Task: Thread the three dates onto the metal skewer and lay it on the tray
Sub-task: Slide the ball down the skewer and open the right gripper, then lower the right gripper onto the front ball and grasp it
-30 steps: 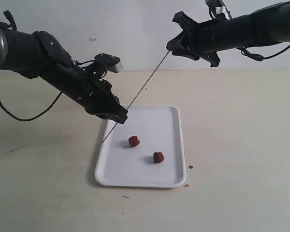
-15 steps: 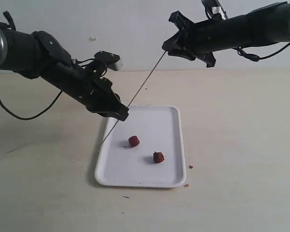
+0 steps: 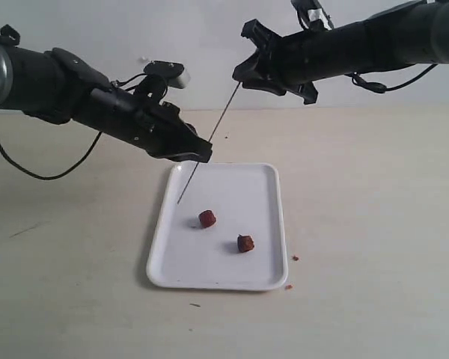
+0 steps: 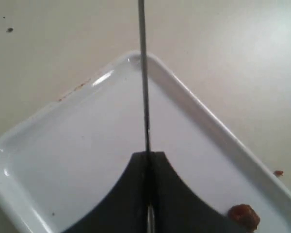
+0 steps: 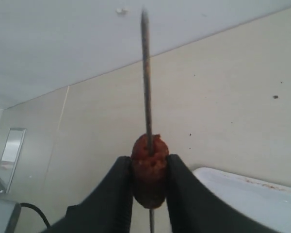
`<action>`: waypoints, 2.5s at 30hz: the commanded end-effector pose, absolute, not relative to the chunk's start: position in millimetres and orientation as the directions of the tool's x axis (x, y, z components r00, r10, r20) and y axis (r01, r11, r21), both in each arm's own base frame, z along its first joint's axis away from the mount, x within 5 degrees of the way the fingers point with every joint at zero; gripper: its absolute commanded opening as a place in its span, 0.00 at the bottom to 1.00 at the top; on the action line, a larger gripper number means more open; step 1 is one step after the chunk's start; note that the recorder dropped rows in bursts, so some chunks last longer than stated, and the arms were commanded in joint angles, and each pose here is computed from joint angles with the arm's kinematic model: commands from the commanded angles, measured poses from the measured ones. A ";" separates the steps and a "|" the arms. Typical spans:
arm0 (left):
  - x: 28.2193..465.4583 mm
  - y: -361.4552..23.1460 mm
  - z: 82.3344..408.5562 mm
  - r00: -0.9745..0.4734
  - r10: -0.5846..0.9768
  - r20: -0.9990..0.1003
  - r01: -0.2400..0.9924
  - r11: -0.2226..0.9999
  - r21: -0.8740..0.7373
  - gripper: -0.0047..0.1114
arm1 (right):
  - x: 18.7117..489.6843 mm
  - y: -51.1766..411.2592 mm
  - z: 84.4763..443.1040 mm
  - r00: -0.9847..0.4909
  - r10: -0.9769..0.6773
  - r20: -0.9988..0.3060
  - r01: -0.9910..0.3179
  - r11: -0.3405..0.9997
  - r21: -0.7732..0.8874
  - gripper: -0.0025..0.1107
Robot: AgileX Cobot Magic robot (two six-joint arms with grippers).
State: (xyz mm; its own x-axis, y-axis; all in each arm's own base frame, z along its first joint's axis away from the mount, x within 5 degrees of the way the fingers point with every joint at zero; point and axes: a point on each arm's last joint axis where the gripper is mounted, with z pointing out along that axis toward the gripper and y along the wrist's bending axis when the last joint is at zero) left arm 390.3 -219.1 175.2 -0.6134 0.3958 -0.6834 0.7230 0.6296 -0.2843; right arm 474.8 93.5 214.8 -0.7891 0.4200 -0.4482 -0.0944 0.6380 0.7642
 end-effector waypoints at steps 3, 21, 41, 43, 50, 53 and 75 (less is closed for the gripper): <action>397.5 -221.2 183.3 -0.623 0.293 -0.725 0.667 0.684 -0.296 0.04 | 466.4 113.0 214.5 -0.822 0.303 -0.483 -0.176 0.671 0.720 0.24; 395.5 -217.9 179.2 -0.585 0.390 -0.711 0.715 0.662 -0.225 0.04 | 460.7 119.9 209.9 -0.843 0.207 -0.497 -0.223 0.705 0.673 0.61; 370.8 -157.0 205.3 -0.671 0.657 -0.345 0.711 0.701 -0.048 0.04 | 406.0 68.6 297.3 -0.830 -0.151 -0.536 -0.291 0.938 0.187 0.61; 371.1 -152.6 204.2 -0.666 0.677 -0.313 0.715 0.699 -0.008 0.04 | 402.5 77.9 293.5 -0.837 -0.205 -0.507 -0.326 0.932 0.161 0.61; 363.4 -149.5 202.2 -0.674 0.702 -0.230 0.727 0.685 -0.042 0.04 | 390.6 104.0 288.0 -0.836 -0.334 -0.434 -0.415 0.904 0.104 0.61; 360.1 -148.5 201.6 -0.680 0.706 -0.197 0.727 0.684 -0.060 0.04 | 387.3 117.3 281.6 -0.807 -0.438 -0.396 -0.481 0.877 0.011 0.61; 381.8 -132.6 204.4 -0.605 0.748 -0.274 0.739 0.655 0.155 0.04 | 400.7 151.9 187.7 -0.847 -0.495 -0.195 -0.528 0.827 0.192 0.61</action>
State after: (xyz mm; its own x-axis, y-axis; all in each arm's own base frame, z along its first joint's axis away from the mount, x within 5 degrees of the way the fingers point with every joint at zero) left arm 377.5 -139.3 196.7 -0.5940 0.7694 -0.2349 0.7623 0.6316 0.1415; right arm 402.4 144.5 189.4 -0.8544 -0.4835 -0.1903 -0.5141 0.8398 0.1747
